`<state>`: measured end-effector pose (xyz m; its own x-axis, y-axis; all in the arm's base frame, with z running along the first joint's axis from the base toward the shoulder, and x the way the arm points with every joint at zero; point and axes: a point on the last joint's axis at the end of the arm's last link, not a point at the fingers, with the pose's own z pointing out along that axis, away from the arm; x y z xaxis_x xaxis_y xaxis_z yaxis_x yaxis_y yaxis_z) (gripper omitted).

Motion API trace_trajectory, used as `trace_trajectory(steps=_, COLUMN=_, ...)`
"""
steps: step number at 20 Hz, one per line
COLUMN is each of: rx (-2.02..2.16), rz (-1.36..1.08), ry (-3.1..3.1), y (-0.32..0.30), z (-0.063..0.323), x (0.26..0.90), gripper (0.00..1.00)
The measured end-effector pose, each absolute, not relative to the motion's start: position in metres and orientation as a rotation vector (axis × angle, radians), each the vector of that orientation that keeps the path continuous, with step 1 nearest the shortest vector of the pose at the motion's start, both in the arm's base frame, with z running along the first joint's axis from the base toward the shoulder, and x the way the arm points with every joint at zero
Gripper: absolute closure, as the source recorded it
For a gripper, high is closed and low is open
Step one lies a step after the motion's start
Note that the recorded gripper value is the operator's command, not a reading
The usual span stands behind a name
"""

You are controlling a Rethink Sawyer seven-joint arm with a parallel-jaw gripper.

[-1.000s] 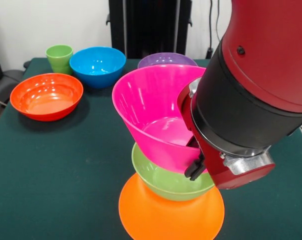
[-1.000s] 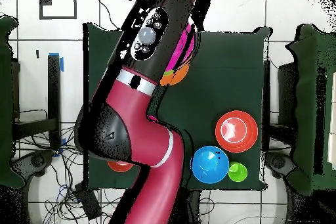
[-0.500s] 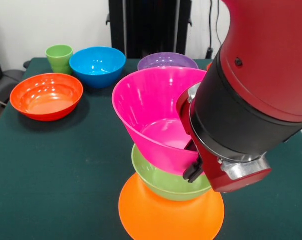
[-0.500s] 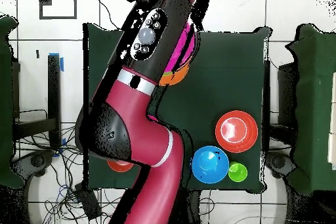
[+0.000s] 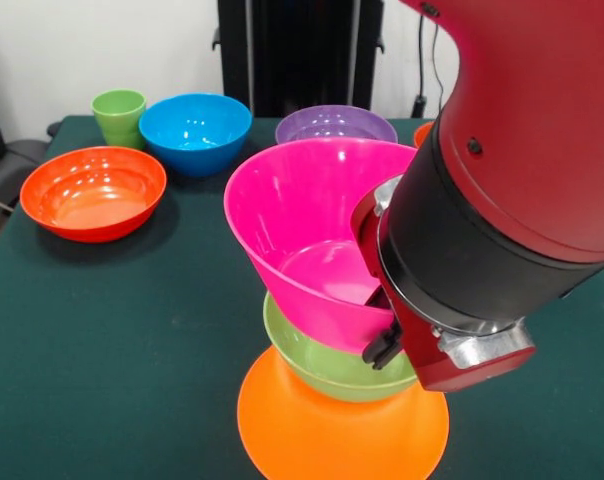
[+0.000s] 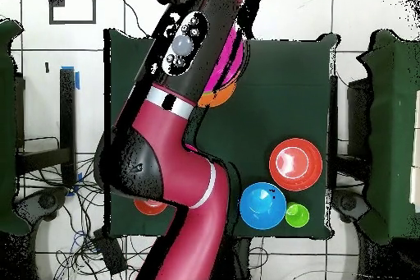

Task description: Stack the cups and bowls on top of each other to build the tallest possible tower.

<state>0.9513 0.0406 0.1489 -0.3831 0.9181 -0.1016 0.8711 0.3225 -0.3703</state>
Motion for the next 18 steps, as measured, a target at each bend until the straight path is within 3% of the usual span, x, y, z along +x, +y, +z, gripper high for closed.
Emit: trace_trajectory(steps=18, rx=-1.654, rz=0.571, ry=-2.439, y=0.042, z=0.136, x=0.949, gripper=1.00)
